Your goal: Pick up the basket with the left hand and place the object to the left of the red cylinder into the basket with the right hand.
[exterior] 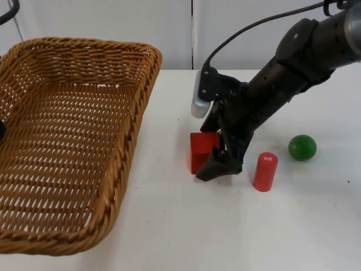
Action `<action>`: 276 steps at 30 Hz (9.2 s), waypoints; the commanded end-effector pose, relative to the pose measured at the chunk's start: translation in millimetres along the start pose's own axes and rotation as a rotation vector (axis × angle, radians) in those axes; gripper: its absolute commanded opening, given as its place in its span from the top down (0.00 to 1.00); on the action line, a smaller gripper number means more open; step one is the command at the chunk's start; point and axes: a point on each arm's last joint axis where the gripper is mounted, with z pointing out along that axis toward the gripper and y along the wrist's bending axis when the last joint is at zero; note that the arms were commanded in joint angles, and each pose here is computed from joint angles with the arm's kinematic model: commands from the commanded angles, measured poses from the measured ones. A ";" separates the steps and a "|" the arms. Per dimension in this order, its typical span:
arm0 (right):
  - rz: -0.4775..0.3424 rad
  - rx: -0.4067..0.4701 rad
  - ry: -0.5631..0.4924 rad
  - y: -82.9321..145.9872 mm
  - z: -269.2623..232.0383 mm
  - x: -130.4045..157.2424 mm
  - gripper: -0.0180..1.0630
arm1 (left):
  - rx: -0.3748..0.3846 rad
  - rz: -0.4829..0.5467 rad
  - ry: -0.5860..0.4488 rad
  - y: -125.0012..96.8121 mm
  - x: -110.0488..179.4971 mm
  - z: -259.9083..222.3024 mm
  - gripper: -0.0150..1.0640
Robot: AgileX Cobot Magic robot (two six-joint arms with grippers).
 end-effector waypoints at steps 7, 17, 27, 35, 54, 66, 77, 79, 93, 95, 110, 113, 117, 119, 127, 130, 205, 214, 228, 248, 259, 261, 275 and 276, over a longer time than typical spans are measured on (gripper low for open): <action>-0.001 0.009 -0.009 0.1 0.3 -4.7 0.30 | 0.033 -0.022 -0.015 -4.4 1.6 -4.1 0.99; -0.023 0.014 -0.005 -0.4 0.3 -4.3 0.56 | 0.032 -0.022 -0.017 -4.4 1.4 -4.1 0.99; -0.010 0.065 -0.051 -4.0 -46.4 -33.0 0.98 | 0.034 -0.023 -0.017 -4.5 1.4 -4.1 0.99; -0.021 0.169 -0.048 -2.6 -113.4 -62.6 0.98 | 0.034 -0.023 -0.017 -4.5 1.4 -4.1 0.99; 0.115 0.275 -0.117 32.5 -236.3 -103.6 0.98 | 0.031 -0.013 -0.023 -4.3 0.9 -4.1 0.99; 0.135 0.247 -0.110 38.1 -241.6 -104.1 0.98 | 0.031 -0.013 -0.023 -4.3 0.9 -4.1 0.99; 0.116 0.234 -0.109 43.2 -238.3 -109.5 0.98 | 0.031 -0.013 -0.023 -4.3 0.9 -4.1 0.99; 0.095 0.218 -0.114 49.9 -234.2 -117.0 0.98 | 0.031 -0.013 -0.023 -4.3 0.9 -4.1 0.99; -0.065 0.214 -0.225 103.9 -204.2 -181.7 0.98 | 0.031 -0.013 -0.023 -4.3 0.9 -4.1 0.99; -0.053 0.223 -0.256 109.6 -200.2 -189.9 0.98 | 0.031 -0.013 -0.023 -4.3 0.9 -4.1 0.99; 0.071 0.155 -0.268 119.1 -139.0 -211.6 0.98 | 0.030 -0.013 -0.024 -4.2 0.8 -4.1 0.99; 0.099 0.145 -0.257 115.5 -127.2 -211.5 0.98 | 0.030 -0.013 -0.024 -4.2 0.8 -4.1 0.99; 0.117 0.123 -0.224 112.8 -106.4 -206.3 0.98 | 0.030 -0.013 -0.024 -4.2 0.8 -4.1 0.99; 0.118 0.121 -0.220 112.6 -104.3 -205.6 0.98 | 0.030 -0.013 -0.024 -4.2 0.8 -4.1 0.99; 0.128 0.120 -0.202 109.6 -86.4 -200.3 0.98 | 0.030 -0.013 -0.024 -4.2 0.8 -4.1 0.99; 0.134 0.111 -0.191 109.5 -80.8 -198.2 0.98 | 0.030 -0.013 -0.024 -4.2 0.8 -4.1 0.99; 0.300 0.170 -0.201 167.2 -281.0 -105.3 0.01 | 0.010 -0.007 -0.063 -2.4 -2.8 -4.2 0.99; 0.364 0.252 -0.296 203.5 -303.3 -73.4 0.01 | 0.001 -0.010 -0.089 -1.2 -5.3 -4.0 0.99; 0.372 0.244 -0.309 217.9 -315.6 -66.3 0.01 | 0.006 -0.039 -0.052 15.9 -17.3 27.1 0.99; 0.354 0.261 -0.289 216.9 -315.5 -64.6 0.01 | 0.026 -0.068 0.007 52.3 -30.0 99.6 0.99; 0.352 0.263 -0.288 216.7 -315.5 -64.4 0.01 | 0.034 -0.102 0.040 66.9 -28.2 130.9 0.99; 0.352 0.262 -0.286 216.9 -315.4 -64.3 0.01 | 0.026 -0.103 0.034 68.0 -28.7 131.6 0.99; 0.352 0.262 -0.286 216.9 -315.4 -64.3 0.01 | 0.039 -0.151 0.004 68.2 -31.4 134.1 0.99; 0.352 0.262 -0.286 216.9 -315.4 -64.3 0.01 | 0.039 -0.151 0.004 68.2 -31.4 134.1 0.99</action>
